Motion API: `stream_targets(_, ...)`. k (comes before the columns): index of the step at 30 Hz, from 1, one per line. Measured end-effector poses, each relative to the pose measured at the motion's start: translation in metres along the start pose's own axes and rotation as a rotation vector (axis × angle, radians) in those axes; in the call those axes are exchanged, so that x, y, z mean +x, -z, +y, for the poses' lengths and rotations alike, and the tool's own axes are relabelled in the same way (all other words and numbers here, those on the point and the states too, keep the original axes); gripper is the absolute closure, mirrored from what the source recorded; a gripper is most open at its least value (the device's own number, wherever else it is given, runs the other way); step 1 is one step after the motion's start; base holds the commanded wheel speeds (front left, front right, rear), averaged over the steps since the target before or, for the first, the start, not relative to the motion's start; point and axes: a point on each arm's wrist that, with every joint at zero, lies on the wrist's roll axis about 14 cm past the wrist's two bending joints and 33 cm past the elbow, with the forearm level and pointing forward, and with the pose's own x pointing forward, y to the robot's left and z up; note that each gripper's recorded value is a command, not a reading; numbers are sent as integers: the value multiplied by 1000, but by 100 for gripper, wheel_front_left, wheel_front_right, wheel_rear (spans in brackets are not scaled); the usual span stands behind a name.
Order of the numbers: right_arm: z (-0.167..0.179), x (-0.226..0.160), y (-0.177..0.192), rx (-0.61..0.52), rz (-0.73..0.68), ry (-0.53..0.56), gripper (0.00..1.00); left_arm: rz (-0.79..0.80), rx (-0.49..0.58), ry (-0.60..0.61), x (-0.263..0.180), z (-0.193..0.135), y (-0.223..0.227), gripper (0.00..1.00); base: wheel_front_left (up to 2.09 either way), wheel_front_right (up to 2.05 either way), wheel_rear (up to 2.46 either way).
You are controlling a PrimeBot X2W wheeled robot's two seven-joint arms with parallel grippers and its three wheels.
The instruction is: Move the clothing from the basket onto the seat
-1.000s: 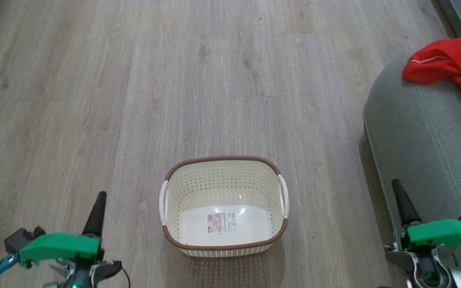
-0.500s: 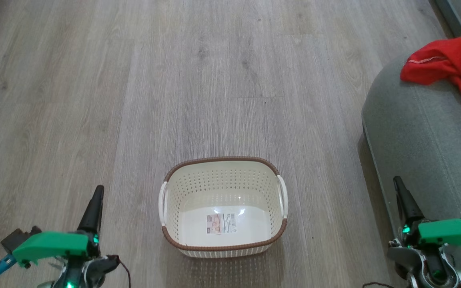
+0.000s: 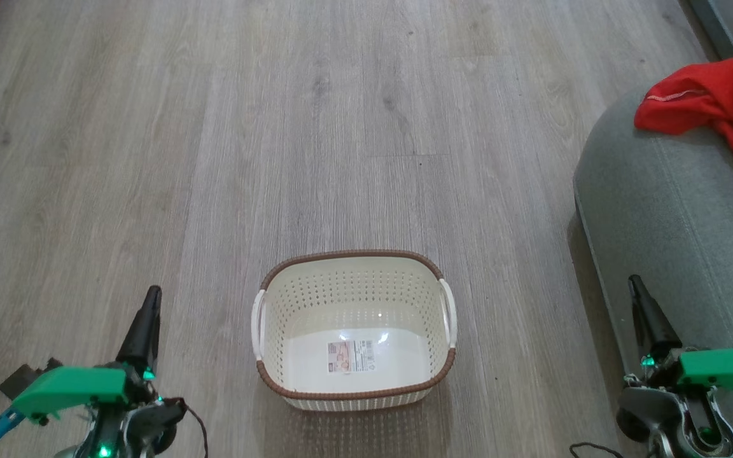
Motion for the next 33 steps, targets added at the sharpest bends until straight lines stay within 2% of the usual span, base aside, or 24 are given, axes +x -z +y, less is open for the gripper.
stream_targets(33, 0, 0, 0, 0, 0, 0, 100, -3, -1, 1, 0, 0, -1, 100, 0, 0, 0)
